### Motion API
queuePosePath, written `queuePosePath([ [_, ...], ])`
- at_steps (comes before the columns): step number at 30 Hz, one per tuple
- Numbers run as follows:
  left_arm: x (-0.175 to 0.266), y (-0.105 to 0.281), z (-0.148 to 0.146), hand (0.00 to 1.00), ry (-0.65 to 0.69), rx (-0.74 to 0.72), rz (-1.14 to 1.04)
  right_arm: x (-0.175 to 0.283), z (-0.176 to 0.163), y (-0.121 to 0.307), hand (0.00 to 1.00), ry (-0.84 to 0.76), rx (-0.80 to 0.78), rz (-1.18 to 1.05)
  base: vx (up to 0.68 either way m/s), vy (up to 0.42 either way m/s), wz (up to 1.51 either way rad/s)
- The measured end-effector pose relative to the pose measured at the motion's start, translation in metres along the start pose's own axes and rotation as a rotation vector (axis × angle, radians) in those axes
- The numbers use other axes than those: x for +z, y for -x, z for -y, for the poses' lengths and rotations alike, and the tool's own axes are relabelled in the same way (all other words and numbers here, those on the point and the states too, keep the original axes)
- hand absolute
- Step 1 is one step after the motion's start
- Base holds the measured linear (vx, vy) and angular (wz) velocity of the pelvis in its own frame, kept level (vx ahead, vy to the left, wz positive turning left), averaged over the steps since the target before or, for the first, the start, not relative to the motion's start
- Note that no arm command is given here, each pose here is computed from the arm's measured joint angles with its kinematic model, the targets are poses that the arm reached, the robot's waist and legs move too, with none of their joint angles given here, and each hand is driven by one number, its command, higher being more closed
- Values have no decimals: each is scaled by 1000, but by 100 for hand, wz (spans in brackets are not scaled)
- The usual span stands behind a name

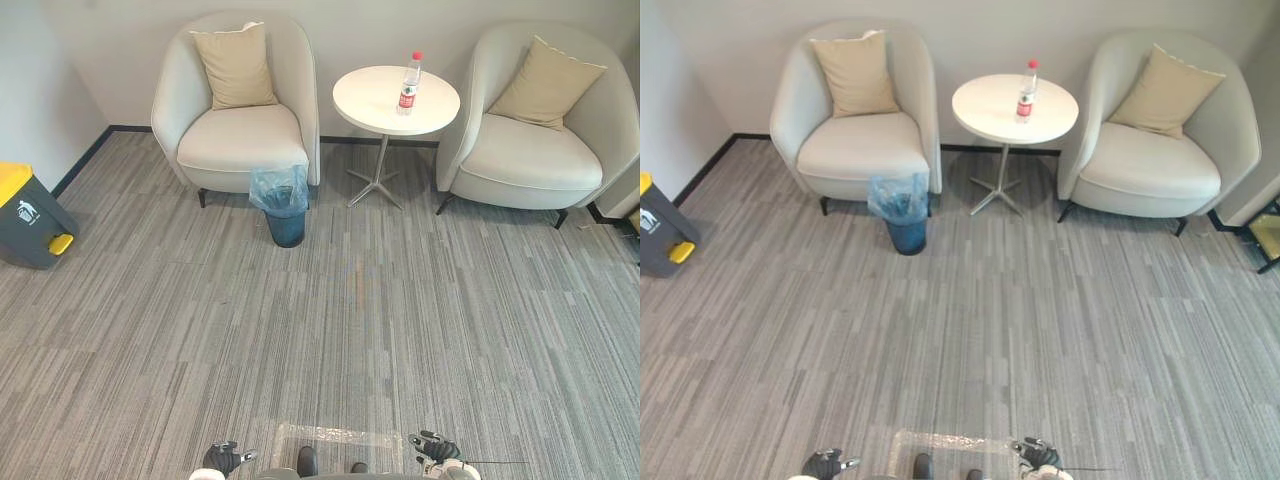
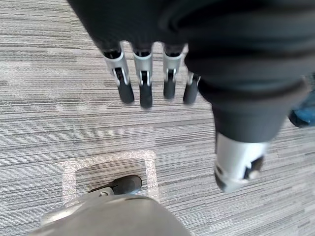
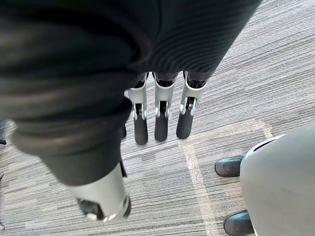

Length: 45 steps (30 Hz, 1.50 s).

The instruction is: Gather rubbish on tea table into small bin, then transfer packed bag to large trash can.

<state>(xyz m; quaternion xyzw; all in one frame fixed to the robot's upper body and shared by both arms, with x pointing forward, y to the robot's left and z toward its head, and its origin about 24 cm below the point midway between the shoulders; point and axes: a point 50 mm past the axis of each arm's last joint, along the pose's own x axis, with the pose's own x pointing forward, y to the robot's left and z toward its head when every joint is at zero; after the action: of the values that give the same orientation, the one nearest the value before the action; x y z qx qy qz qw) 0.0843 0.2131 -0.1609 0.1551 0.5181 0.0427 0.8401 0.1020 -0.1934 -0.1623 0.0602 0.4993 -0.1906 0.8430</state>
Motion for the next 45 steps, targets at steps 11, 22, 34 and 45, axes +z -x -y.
queuePosePath([
  [11, 0, 0, 0, 0, -9, 1, 1, -1, 0, 0, 0, 0, -6, -3, -3, -2, -1],
  [22, 0, 0, 0, 0, -11, 1, 1, -1, 0, 0, 0, 0, -6, -6, 0, 0, 0],
  [34, 6, -3, -4, 0, -41, 3, 6, -1, 0, 0, 0, -8, -6, -6, 0, -7, -3],
  [45, 31, -7, -7, 0, 88, 55, 66, 8, 5, -2, 0, -93, -39, 15, 30, 4, -25],
])
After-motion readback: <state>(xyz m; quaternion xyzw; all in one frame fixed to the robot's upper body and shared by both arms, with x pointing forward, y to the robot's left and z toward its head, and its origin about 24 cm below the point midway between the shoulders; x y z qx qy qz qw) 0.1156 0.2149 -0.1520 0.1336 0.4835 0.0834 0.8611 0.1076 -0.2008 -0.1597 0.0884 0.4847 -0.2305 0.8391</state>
